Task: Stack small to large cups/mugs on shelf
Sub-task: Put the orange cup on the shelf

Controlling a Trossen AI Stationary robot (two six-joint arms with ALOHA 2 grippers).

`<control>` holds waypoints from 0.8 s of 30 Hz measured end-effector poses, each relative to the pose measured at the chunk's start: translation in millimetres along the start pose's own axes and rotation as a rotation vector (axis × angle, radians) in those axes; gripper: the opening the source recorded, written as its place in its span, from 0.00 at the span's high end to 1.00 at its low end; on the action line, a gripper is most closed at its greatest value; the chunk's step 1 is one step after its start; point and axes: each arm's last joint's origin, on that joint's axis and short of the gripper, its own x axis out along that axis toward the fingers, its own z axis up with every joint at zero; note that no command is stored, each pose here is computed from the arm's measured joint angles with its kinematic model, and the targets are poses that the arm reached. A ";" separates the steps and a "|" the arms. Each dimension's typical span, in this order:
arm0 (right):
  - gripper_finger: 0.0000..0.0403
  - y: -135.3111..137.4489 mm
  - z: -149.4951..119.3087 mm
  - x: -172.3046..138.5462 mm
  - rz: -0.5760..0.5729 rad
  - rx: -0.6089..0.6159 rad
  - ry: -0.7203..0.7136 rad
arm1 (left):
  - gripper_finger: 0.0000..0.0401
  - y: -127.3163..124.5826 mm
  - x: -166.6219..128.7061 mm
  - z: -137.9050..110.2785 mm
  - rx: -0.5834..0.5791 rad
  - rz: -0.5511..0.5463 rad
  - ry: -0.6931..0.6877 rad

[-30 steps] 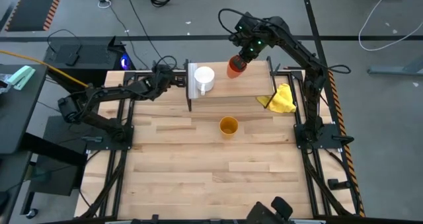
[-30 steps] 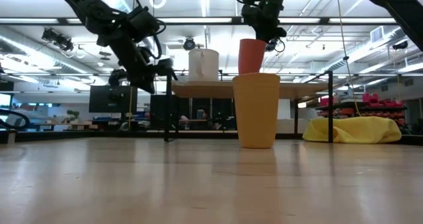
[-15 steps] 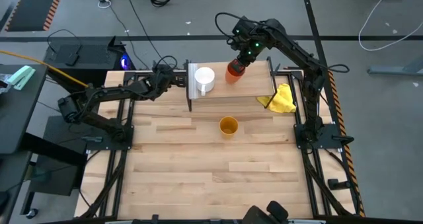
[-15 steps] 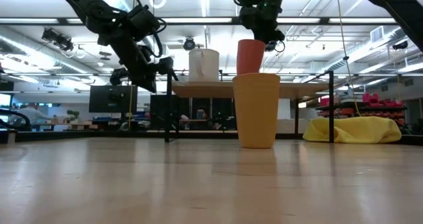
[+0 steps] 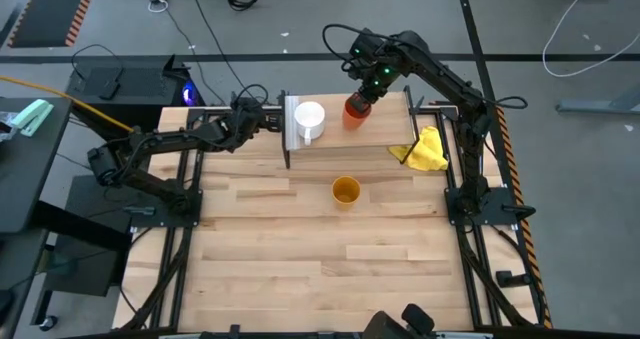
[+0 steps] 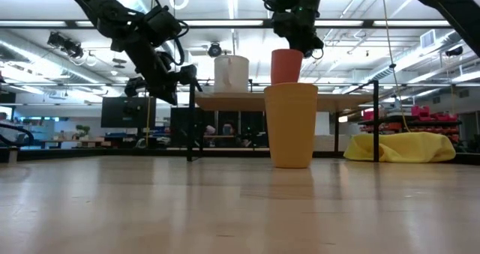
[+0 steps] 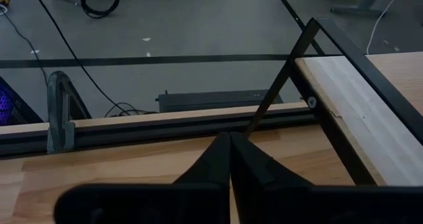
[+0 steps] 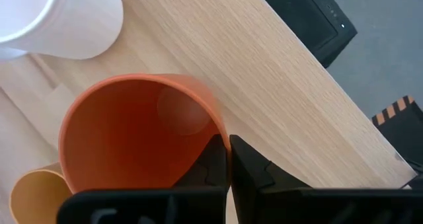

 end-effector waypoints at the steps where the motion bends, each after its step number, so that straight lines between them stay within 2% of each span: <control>1: 0.98 0.0 0.0 0.0 0.000 0.000 0.000 | 0.98 0.0 0.0 0.0 0.000 0.000 0.000; 12: 0.98 12.4 5.7 12.6 -0.005 -0.069 0.004 | 0.94 0.0 0.0 0.0 0.002 0.001 0.000; 19: 0.98 10.4 8.6 16.0 -0.017 -0.081 -0.001 | 0.98 0.1 0.0 -0.4 0.006 0.002 0.002; 24: 0.95 8.3 9.5 16.6 -0.023 -0.077 -0.004 | 0.95 0.2 0.0 -0.5 0.007 0.002 0.003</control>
